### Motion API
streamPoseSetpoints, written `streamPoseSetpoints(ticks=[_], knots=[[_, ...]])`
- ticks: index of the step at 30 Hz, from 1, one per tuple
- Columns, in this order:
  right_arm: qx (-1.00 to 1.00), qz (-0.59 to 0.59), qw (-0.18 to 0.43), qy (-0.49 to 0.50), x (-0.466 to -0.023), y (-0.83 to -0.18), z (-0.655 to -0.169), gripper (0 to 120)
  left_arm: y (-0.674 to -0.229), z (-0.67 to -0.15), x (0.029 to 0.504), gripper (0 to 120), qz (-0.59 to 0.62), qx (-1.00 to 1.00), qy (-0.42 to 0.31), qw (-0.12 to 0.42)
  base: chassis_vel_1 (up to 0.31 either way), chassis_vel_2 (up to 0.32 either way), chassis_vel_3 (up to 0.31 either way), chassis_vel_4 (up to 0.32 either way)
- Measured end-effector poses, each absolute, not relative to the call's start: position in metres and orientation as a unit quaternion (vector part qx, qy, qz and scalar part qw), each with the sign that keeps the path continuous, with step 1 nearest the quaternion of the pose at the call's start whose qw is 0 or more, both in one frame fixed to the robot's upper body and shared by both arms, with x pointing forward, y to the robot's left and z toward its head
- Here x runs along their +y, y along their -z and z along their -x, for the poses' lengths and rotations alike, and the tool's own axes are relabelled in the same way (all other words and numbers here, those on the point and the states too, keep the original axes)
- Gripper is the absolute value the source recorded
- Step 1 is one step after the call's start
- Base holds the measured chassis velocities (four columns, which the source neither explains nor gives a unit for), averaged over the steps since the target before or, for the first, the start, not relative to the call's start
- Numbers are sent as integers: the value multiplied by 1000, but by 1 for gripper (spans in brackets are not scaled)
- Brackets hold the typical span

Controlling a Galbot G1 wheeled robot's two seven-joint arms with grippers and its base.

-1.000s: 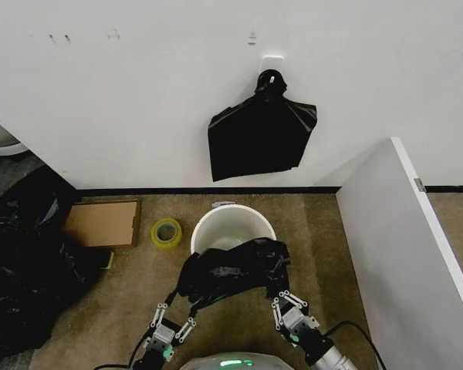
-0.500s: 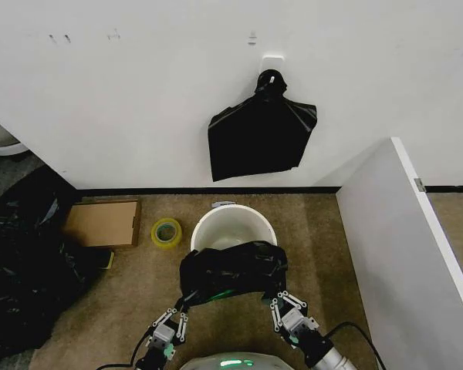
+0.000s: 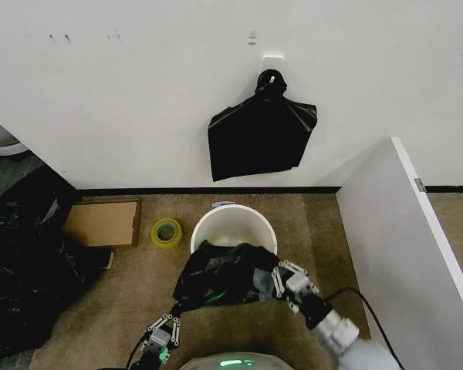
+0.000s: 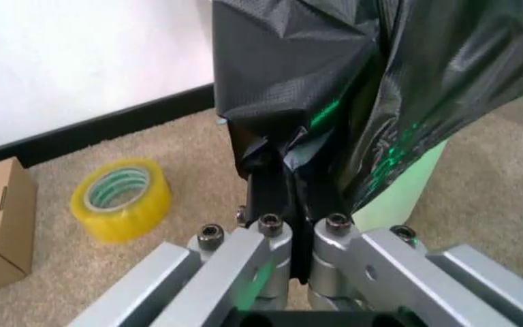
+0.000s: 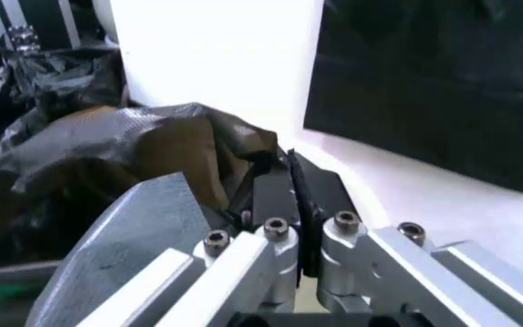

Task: Place the garbage bag over the trash bin.

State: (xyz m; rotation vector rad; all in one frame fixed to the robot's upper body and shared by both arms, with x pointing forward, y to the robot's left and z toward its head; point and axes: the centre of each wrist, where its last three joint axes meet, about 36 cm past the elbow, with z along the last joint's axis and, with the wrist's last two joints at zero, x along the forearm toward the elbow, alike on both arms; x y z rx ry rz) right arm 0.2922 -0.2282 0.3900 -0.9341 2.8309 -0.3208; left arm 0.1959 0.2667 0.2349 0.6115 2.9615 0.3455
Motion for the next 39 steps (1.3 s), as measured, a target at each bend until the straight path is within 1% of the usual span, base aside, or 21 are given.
streamPoseSetpoints(ticks=[6,14,21,25,29,34,37,39], knots=[[941,316,59,109,-242,-368,-325,0,-232,-198,257,0,-201,972,-108,52,0,0,0,0],[949,290,63,107,-255,-363,-354,0,-236,-212,243,0,-199,973,-91,72,0,0,0,0],[954,272,58,114,-270,-353,-369,0,-230,-223,240,0,-207,971,-91,72,0,0,0,0],[953,273,53,117,-278,-346,-373,0,-229,-223,240,0,-212,970,-90,71,0,0,0,0],[950,286,48,116,-295,-341,-375,0,-227,-222,240,0,-217,969,-90,72,0,0,0,0],[938,323,60,112,-330,-344,-379,0,-226,-223,243,0,-218,969,-89,76,0,0,0,0],[941,316,67,99,-330,-343,-377,0,-226,-223,243,0,-216,969,-85,80,0,0,0,0],[949,297,72,73,-319,-343,-369,4,-228,-224,241,0,-215,970,-81,84,0,0,0,0]])
